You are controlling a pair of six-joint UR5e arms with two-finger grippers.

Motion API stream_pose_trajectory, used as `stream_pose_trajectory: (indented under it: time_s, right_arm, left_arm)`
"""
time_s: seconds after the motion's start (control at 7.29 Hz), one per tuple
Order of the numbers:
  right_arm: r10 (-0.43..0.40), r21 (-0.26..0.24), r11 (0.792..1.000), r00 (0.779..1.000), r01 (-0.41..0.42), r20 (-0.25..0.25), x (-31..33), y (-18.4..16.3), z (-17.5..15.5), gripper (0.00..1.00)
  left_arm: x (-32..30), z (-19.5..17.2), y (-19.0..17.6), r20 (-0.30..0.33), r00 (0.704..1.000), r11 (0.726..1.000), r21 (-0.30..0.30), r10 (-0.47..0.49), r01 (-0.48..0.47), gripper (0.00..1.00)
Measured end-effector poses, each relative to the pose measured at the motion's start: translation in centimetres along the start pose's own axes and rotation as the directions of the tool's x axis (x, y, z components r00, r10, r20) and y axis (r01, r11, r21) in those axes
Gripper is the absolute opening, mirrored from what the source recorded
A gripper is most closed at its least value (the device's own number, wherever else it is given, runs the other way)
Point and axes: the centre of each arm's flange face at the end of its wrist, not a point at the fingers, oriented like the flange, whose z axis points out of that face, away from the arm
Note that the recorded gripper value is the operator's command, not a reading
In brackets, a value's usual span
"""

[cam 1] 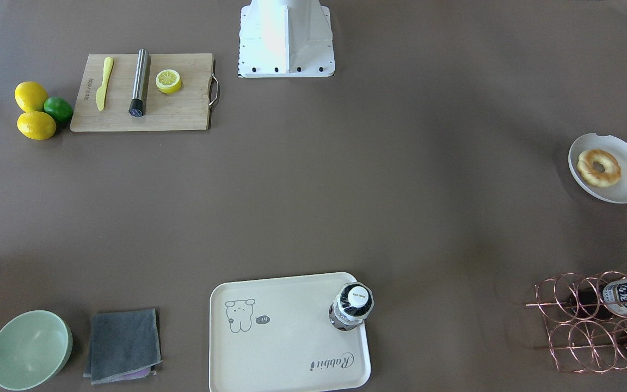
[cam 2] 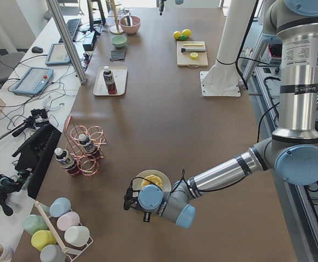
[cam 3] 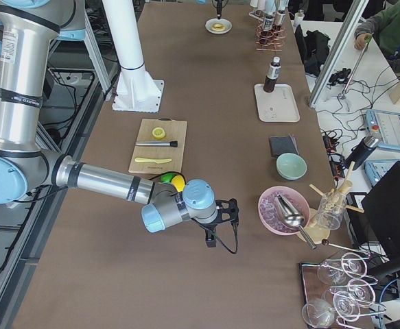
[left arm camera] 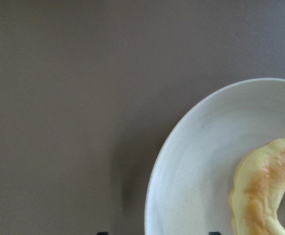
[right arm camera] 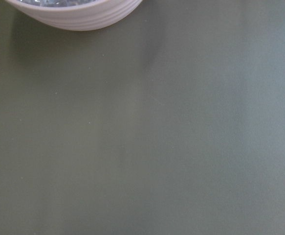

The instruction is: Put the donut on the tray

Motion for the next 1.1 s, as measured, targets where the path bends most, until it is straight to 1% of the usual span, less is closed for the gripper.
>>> stream_pose_trajectory:
  time_s: [0.27,0.41,0.55,0.69,0.82,1.1]
  right_arm:
    - [0.0,0.002,1.0,1.0,0.0,-0.006,0.1,0.0,0.0,0.99]
    - [0.0,0.002,1.0,1.0,0.0,-0.009,0.1,0.0,0.0,0.99]
    - [0.001,0.002,1.0,1.0,-0.001,-0.011,0.2,0.0,0.0,0.99]
    - [0.002,0.001,1.0,1.0,-0.002,-0.011,0.2,0.1,0.1,0.99]
    - [0.003,0.0,1.0,1.0,-0.003,-0.012,0.3,0.2,0.1,0.99]
    - [0.003,0.0,1.0,1.0,-0.003,-0.012,0.3,0.3,0.1,0.99]
  left_arm:
    - [0.5,1.0,-1.8,0.005,1.0,1.0,-0.009,-0.001,0.001,0.66]
    - [0.6,1.6,-2.1,0.01,1.0,1.0,-0.017,0.003,-0.003,0.59]
    - [0.7,1.9,-2.2,0.013,1.0,1.0,-0.022,0.008,-0.007,0.49]
    - [0.7,2.1,-2.2,0.013,1.0,1.0,-0.023,0.011,-0.011,0.27]
    - [0.8,2.1,-2.2,0.012,1.0,1.0,-0.023,0.013,-0.012,0.0]
    - [0.9,2.1,-2.1,0.005,1.0,1.0,-0.024,0.016,-0.016,0.0]
